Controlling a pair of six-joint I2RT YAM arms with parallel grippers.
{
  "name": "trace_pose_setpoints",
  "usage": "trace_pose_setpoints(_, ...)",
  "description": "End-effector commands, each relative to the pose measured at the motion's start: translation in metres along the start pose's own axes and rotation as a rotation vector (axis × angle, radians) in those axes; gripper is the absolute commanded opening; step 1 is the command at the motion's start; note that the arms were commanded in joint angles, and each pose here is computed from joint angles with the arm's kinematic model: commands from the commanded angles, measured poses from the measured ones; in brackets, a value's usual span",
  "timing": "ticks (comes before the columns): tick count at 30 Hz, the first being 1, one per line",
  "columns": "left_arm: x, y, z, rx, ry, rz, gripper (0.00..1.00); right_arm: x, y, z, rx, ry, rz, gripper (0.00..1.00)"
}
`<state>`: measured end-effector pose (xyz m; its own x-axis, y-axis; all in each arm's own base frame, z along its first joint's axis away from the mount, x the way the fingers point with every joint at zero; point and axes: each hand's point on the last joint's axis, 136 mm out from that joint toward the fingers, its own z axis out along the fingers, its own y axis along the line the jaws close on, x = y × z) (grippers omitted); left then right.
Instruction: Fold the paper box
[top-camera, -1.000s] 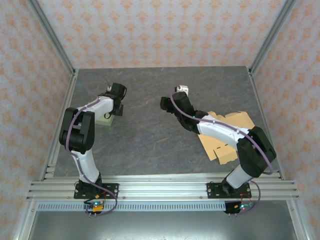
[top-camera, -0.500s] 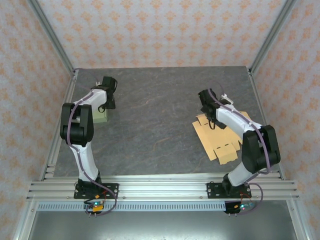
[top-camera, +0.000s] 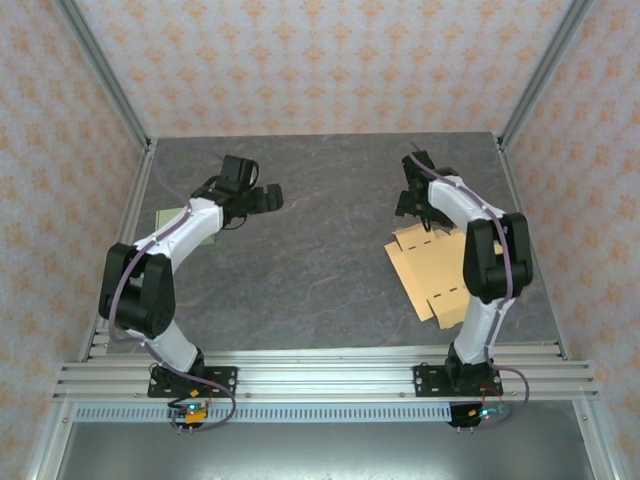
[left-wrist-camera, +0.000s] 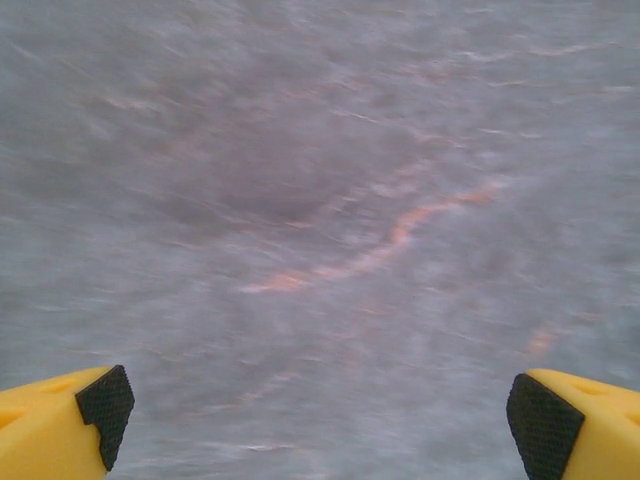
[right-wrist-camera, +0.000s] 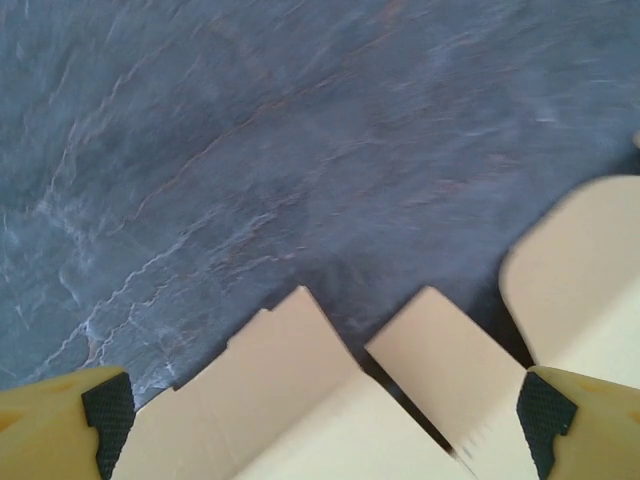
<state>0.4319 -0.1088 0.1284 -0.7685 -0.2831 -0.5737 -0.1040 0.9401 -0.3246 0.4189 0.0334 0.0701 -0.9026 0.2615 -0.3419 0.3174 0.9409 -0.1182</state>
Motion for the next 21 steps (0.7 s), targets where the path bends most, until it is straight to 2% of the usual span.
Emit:
trace_pose_setpoints(1,0.030,-0.070,0.011,0.431,0.096,-0.192,1.00,0.024,0.011,0.009,-0.180,0.193,-0.124,0.99)
trace_pose_setpoints(4,0.056,-0.117,0.005,0.605,0.161,-0.184,1.00,0.026,0.027,0.007,-0.328,0.233,-0.077,0.99)
trace_pose_setpoints(8,0.100,-0.152,-0.003,0.607,0.220,-0.018,1.00,0.028,0.025,0.008,-0.403,0.292,-0.069,0.91)
trace_pose_setpoints(10,0.113,-0.150,0.000,0.568,0.230,0.016,1.00,0.036,0.029,0.009,-0.452,0.344,-0.096,0.88)
trace_pose_setpoints(15,0.120,-0.148,0.002,0.559,0.255,0.032,1.00,0.061,0.043,0.005,-0.567,0.468,-0.136,0.76)
trace_pose_setpoints(17,0.124,-0.147,0.004,0.554,0.282,0.054,1.00,0.064,0.050,0.005,-0.610,0.493,-0.134,0.68)
trace_pose_setpoints(21,0.126,-0.144,0.003,0.536,0.291,0.075,1.00,0.072,0.061,0.005,-0.693,0.541,-0.122,0.45)
